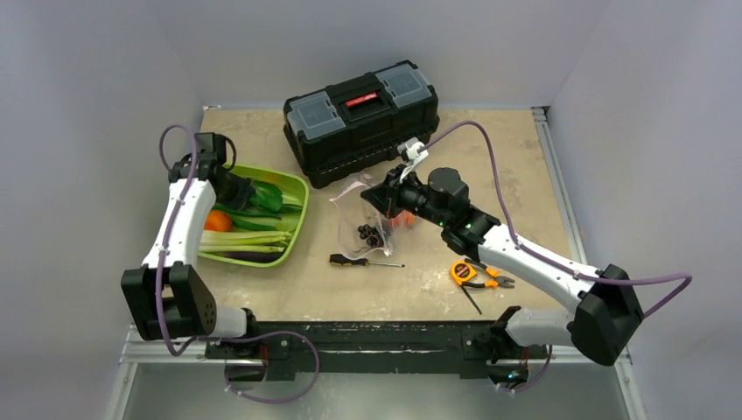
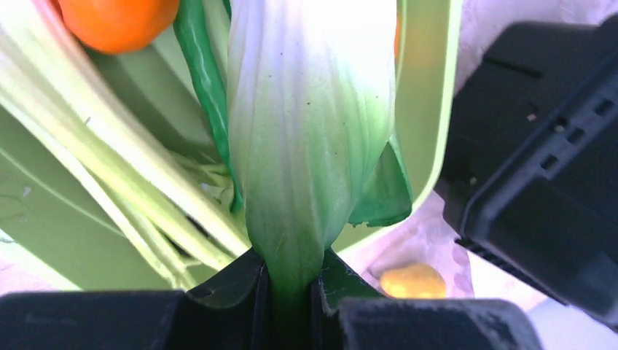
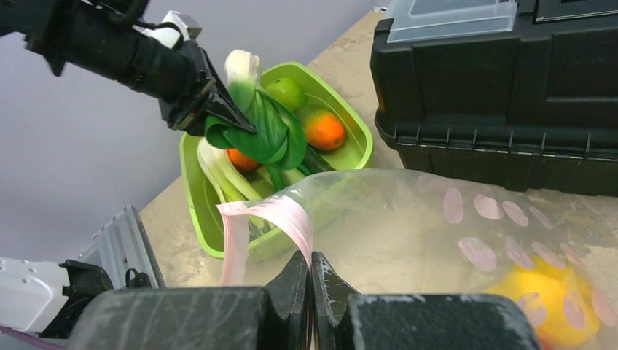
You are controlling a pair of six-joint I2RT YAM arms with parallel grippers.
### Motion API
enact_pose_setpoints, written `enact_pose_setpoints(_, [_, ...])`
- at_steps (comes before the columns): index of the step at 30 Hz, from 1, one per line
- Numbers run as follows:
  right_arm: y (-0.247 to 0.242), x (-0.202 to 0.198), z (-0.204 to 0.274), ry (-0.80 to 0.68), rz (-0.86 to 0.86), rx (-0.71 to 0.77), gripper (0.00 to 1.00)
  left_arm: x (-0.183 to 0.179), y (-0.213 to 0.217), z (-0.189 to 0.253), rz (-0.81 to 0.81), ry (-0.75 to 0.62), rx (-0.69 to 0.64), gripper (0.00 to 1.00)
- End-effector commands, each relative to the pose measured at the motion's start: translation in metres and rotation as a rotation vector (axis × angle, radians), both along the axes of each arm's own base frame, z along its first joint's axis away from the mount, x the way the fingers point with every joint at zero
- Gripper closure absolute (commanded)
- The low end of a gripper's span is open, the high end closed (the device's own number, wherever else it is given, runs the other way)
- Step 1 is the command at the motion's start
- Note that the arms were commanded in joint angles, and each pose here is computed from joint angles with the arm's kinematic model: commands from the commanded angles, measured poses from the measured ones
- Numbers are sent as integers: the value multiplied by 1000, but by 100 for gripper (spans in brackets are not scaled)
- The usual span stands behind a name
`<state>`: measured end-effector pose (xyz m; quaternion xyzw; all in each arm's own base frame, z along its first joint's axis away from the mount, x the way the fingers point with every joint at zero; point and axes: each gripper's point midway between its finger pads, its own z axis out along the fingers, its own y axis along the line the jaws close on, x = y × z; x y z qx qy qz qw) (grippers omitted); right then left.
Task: Place the food in the zip-top bag and seal the zipper
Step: Pick up the fake vegetable from the bin, then place the fake vegetable in the zipper food storage bag.
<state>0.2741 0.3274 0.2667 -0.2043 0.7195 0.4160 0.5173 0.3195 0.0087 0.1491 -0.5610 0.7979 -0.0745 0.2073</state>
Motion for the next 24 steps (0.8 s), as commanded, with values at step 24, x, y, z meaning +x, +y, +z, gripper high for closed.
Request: enact_pose_setpoints(24, [-37,49,28,-51,-346,-21,100,-133,-185,131,-1470,-673,-19,100])
